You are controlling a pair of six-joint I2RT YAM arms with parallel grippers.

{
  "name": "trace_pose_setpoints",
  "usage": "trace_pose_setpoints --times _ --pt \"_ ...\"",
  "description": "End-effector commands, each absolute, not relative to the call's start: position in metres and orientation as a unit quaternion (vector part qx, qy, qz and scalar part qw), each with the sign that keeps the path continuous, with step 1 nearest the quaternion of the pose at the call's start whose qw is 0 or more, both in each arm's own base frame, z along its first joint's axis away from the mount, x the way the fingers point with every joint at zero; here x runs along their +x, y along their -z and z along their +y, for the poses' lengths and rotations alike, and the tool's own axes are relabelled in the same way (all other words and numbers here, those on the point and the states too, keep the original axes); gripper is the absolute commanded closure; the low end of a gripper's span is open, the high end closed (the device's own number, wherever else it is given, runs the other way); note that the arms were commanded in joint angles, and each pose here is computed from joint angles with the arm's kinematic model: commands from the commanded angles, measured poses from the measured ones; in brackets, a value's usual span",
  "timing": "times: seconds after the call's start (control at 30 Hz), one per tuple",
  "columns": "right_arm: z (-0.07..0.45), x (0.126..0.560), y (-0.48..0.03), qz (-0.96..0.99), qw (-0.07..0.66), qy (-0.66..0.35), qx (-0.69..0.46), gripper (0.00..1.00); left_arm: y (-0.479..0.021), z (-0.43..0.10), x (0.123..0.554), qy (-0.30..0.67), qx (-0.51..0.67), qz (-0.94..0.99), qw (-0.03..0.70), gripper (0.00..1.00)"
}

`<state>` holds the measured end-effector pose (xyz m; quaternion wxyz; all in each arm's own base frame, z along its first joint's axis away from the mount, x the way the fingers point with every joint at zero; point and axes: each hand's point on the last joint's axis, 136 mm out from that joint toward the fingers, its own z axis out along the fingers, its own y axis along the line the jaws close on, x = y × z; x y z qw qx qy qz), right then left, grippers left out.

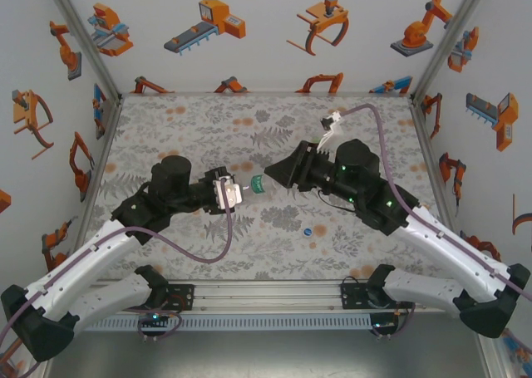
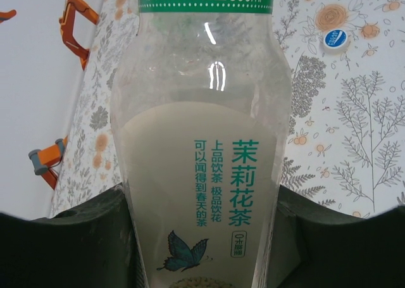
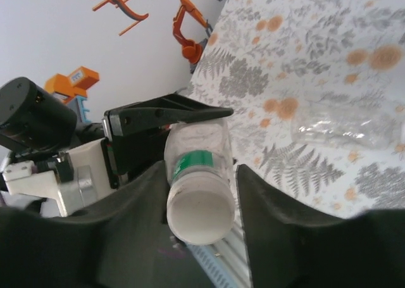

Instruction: Screw on the bottle caps

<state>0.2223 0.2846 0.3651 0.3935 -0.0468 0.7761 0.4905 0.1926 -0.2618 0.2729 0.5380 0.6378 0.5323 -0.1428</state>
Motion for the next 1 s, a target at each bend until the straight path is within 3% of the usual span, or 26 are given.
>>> trace_pose_setpoints --times 0.0,0.07,0.2,0.43,0.53,0.6,0.73,0.8,0.87,0.97 --pt "0.292 0.215 -0.368 0.781 0.361 -0.506 -0.052 0.38 -0.285 -0.264 0.19 0.146 0.631 0.518 0.559 1.0" --pt "0.298 0.213 -0.364 0.785 0.347 -0.509 -0.06 0.32 -0.285 -0.263 0.193 0.144 0.628 0.524 0.557 1.0" --pt "0.305 0.214 -0.357 0.791 0.332 -0.51 -0.065 0.32 -0.284 -0.263 0.198 0.136 0.623 0.532 0.557 1.0" --pt "0.311 0.218 -0.353 0.792 0.329 -0.51 -0.066 0.41 -0.285 -0.261 0.2 0.131 0.619 0.539 0.557 1.0" --pt "0.31 0.22 -0.353 0.791 0.336 -0.506 -0.063 0.5 -0.284 -0.262 0.2 0.133 0.62 0.538 0.555 0.99" --pt "0.309 0.222 -0.352 0.792 0.341 -0.502 -0.063 0.55 -0.284 -0.262 0.199 0.134 0.62 0.537 0.556 0.81" --pt "0.307 0.225 -0.352 0.795 0.353 -0.489 -0.069 0.64 -0.284 -0.262 0.199 0.136 0.62 0.538 0.555 0.61" --pt "0.303 0.228 -0.349 0.803 0.363 -0.466 -0.074 0.67 -0.285 -0.263 0.199 0.138 0.617 0.539 0.556 0.45" --pt "0.299 0.233 -0.347 0.813 0.372 -0.441 -0.082 0.68 -0.285 -0.263 0.199 0.14 0.616 0.539 0.557 0.35" --pt "0.292 0.242 -0.342 0.829 0.381 -0.397 -0.096 0.69 -0.288 -0.261 0.202 0.136 0.608 0.543 0.564 0.29"
